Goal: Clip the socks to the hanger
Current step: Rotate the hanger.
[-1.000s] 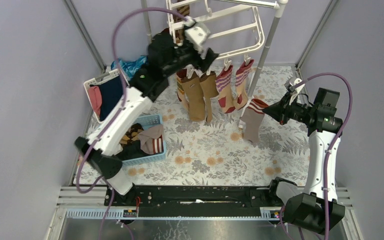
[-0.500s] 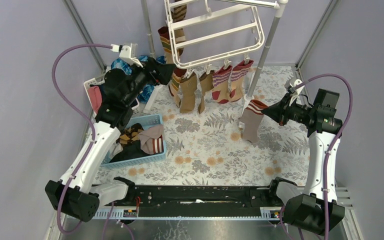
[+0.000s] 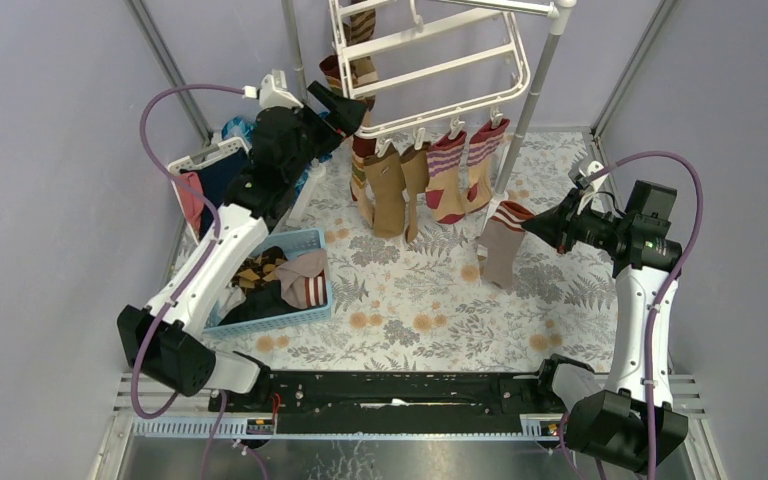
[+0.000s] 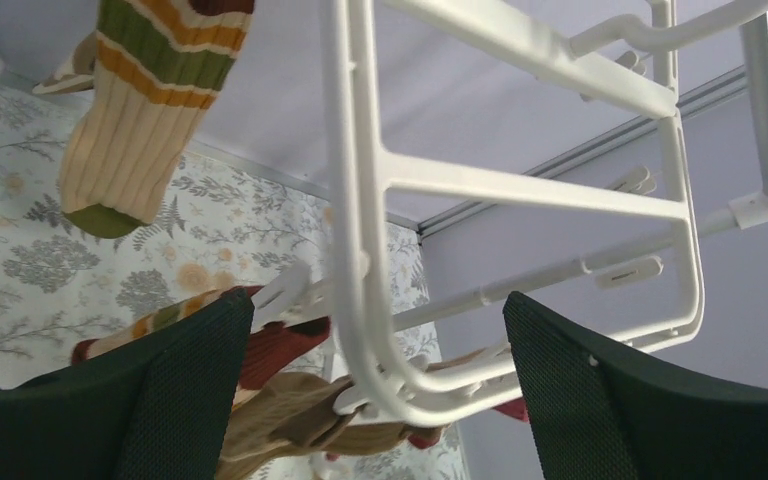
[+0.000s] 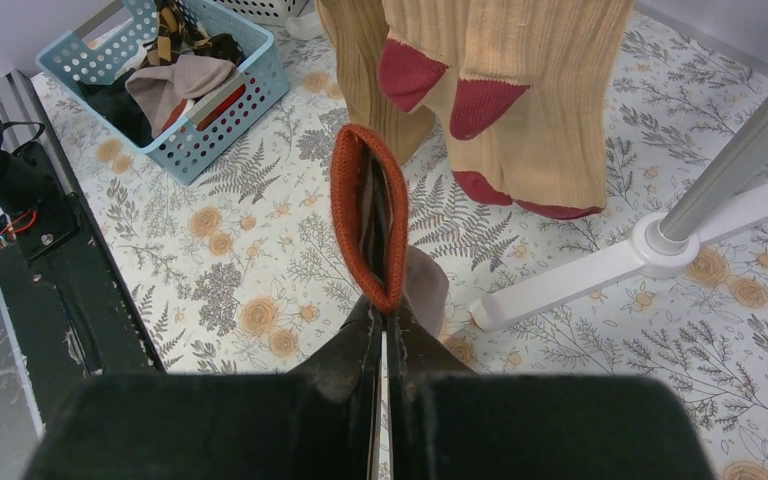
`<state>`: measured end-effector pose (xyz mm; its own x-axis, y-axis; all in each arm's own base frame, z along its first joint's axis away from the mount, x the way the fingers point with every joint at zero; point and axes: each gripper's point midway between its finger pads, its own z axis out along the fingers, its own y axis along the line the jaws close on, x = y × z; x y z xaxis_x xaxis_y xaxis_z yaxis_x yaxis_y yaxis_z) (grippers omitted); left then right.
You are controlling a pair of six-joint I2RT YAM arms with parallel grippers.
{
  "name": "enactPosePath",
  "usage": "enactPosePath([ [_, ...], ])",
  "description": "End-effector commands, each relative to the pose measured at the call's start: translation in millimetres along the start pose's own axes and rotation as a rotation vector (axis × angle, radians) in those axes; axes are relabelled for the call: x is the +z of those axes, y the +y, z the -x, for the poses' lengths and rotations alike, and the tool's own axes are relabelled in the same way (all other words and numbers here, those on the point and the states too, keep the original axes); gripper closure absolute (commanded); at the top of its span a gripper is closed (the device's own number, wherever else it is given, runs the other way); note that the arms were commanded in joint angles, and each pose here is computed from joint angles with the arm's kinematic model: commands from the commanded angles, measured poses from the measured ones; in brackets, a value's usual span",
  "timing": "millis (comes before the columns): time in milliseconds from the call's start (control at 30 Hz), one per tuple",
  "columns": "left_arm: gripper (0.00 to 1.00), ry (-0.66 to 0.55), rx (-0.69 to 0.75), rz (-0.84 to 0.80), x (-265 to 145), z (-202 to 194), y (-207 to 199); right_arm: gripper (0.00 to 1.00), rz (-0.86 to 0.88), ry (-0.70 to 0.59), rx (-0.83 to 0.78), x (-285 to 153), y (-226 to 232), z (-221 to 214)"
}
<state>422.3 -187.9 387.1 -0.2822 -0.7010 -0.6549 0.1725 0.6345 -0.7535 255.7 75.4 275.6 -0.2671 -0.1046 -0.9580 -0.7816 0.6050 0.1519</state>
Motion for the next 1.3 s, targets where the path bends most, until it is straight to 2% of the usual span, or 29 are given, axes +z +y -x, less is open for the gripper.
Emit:
enactPosePath([
  [0,0.01,-0.031,-0.044,0.148,10,-3,4,1.00,0.017,-0.033,-0.023,-2,6,9],
  [100,0.02,-0.025,-0.032,0.176,16,-10,5,1.00,0.014,-0.033,-0.026,-2,6,9],
  [267,0.30,-0.015,-0.021,0.154,16,-17,1,1.00,0.011,-0.033,-0.030,-2,6,9],
  [467,0.57,-0.025,0.000,0.155,16,-15,3,1.00,0.011,-0.033,-0.030,-2,6,9],
  [567,0.66,-0.038,0.021,0.167,18,-8,9,1.00,0.009,-0.032,-0.031,-2,6,9],
  [800,0.79,-0.060,0.057,0.192,22,20,32,1.00,0.010,-0.033,-0.032,-3,7,9],
  [967,0.79,-0.081,0.108,0.212,25,45,46,1.00,0.010,-0.034,-0.035,-3,7,10],
  [1267,0.77,-0.093,0.113,0.198,34,90,69,1.00,0.010,-0.033,-0.033,-3,7,9],
])
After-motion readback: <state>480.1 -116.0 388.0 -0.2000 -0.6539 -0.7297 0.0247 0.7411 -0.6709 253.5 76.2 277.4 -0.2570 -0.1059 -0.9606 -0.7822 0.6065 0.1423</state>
